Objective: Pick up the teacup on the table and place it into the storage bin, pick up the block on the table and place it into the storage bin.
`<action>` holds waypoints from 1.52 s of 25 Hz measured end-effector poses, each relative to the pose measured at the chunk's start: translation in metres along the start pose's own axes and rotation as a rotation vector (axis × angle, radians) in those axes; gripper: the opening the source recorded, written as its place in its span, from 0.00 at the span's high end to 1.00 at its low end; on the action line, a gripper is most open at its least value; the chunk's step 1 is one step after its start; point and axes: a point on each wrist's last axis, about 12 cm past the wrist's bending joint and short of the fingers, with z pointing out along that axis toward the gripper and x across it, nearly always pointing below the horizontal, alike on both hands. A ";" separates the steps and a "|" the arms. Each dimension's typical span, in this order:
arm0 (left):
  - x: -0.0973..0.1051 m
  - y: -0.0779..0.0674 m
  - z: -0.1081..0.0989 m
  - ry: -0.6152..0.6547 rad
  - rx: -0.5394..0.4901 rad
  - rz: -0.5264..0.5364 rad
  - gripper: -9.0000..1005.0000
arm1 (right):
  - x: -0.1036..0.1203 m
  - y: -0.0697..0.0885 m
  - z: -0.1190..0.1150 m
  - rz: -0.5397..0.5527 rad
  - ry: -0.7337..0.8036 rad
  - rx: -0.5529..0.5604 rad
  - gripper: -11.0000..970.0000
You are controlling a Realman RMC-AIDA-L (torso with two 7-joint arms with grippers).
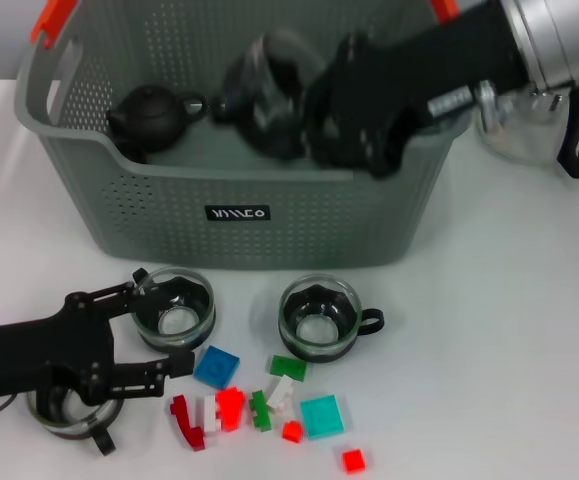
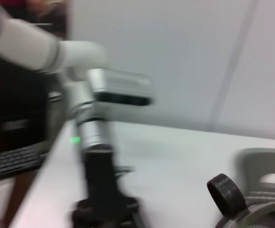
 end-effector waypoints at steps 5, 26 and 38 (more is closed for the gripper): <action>-0.004 0.002 0.007 -0.001 0.013 0.022 0.13 | 0.016 -0.026 0.009 0.096 -0.020 0.143 0.93; -0.015 0.006 0.027 0.008 0.072 0.048 0.14 | 0.053 -0.073 0.045 0.392 0.107 0.417 0.93; -0.019 0.008 0.030 -0.002 0.075 0.057 0.14 | 0.073 -0.071 0.046 0.433 0.151 0.436 0.93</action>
